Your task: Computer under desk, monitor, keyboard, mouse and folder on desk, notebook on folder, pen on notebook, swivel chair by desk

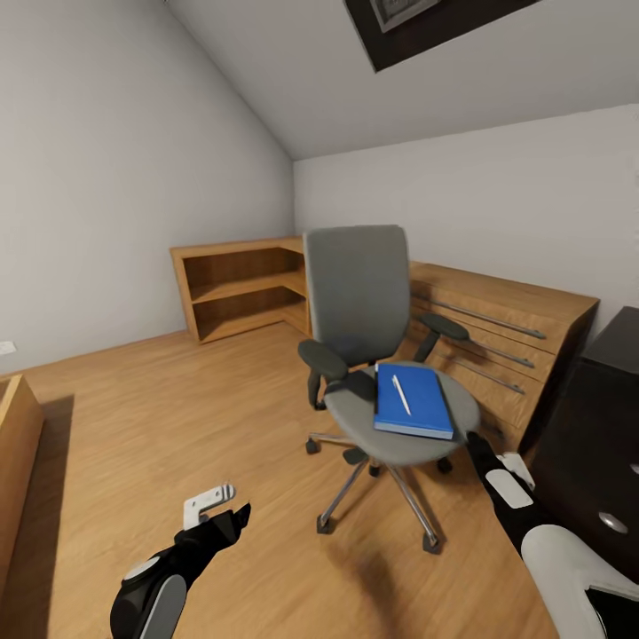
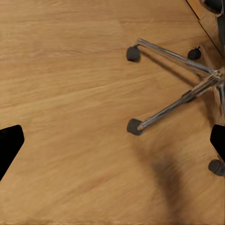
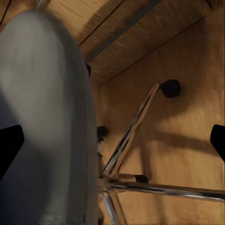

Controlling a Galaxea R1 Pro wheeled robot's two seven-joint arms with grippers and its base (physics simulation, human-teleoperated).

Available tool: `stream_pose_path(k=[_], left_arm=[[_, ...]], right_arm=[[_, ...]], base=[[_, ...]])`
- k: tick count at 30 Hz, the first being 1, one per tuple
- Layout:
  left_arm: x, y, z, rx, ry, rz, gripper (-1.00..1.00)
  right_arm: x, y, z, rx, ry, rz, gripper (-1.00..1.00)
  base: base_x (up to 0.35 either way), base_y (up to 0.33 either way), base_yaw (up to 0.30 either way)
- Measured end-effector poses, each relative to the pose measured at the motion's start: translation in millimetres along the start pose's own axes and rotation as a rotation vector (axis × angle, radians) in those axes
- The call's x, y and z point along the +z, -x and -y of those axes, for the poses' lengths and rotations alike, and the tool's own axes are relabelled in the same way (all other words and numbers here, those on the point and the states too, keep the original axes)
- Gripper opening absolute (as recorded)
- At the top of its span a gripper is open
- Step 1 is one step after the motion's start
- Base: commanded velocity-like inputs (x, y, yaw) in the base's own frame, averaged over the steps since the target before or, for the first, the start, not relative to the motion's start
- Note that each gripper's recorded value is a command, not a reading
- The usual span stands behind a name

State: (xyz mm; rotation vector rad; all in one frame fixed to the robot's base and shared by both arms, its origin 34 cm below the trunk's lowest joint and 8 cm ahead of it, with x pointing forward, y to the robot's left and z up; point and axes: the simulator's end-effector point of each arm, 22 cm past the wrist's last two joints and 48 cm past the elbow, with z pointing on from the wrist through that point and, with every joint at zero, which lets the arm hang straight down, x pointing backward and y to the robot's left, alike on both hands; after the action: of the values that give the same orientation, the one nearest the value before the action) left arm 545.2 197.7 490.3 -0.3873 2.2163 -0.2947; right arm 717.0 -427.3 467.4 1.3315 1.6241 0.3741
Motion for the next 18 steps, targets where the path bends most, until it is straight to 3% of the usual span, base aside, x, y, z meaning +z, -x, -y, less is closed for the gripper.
stream_pose_path(k=[5,18], left_arm=[[1.8,-3.9,-2.3,0.0,0.005,-0.008,1.0],[2.5,-3.3,-8.1,-0.002,0.017,-0.005,1.0]], right_arm=[[-0.1,0.1,-0.1,0.0,0.0,0.0,1.0],[-0.4,-1.4,0.6,-0.002,-0.001,-0.002,1.0]], base=[[-0.225,0.0,0.0],[-0.016,0.0,0.0]])
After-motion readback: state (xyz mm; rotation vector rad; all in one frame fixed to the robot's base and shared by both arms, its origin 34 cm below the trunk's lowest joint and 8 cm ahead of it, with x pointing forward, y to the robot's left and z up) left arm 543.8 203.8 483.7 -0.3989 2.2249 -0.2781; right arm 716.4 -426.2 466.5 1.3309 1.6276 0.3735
